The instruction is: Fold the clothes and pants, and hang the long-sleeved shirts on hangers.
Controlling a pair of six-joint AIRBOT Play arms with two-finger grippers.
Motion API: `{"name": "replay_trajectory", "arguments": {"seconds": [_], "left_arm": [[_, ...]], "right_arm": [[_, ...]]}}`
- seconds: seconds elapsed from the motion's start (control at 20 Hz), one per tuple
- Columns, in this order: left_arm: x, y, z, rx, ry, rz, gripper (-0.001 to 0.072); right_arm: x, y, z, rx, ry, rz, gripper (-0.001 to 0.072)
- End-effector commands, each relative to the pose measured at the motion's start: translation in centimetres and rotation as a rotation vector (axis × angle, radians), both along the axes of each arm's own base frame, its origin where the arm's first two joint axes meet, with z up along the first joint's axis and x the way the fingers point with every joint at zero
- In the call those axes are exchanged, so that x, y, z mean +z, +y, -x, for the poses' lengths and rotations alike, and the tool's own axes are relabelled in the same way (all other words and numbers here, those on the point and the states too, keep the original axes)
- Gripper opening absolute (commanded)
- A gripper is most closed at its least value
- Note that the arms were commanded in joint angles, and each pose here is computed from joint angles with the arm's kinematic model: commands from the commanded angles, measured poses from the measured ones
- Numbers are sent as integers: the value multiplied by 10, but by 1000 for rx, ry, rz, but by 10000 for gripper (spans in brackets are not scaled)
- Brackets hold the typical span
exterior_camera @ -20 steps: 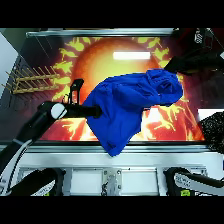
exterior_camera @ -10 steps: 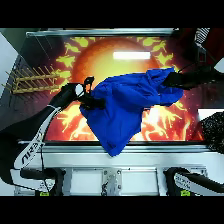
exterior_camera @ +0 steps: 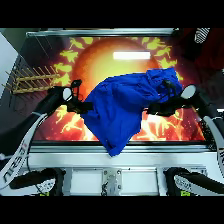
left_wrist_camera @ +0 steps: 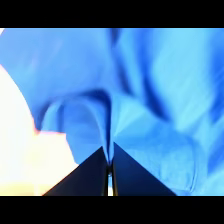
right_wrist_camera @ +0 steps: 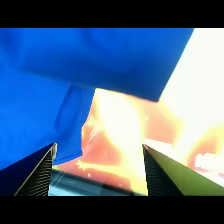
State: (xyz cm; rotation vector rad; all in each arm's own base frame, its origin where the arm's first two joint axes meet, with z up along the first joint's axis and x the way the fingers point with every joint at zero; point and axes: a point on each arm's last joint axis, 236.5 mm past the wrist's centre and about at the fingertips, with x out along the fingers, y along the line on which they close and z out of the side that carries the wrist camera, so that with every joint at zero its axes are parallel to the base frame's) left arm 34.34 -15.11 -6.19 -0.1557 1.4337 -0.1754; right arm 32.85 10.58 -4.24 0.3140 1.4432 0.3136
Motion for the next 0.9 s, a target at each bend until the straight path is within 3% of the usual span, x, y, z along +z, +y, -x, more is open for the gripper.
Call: {"name": "replay_trajectory", "arguments": {"seconds": [0.0,0.3,0.35,0.45,0.5,0.55,0.65,0.85], "left_arm": [[3,31,54,13,27,-22,11],[10,46,108,-6,9,-17,11],[13,47,113,-7,-4,-13,12],[19,48,118,-6,-34,-1,11],[23,47,119,-4,-56,9,12],[29,46,115,-6,-87,18,11],[47,33,98,-47,-187,40,11],[63,-12,77,-161,-256,71,11]], "right_arm": [[-49,40,35,45,71,-28,584],[-71,90,38,118,44,-49,584],[-70,91,35,115,31,-51,558],[-67,91,29,131,4,-45,159],[-62,90,21,160,-29,-31,77],[-56,84,8,182,-72,0,77],[-29,62,-34,215,-187,103,8],[60,1,-125,104,-428,230,8]]}}
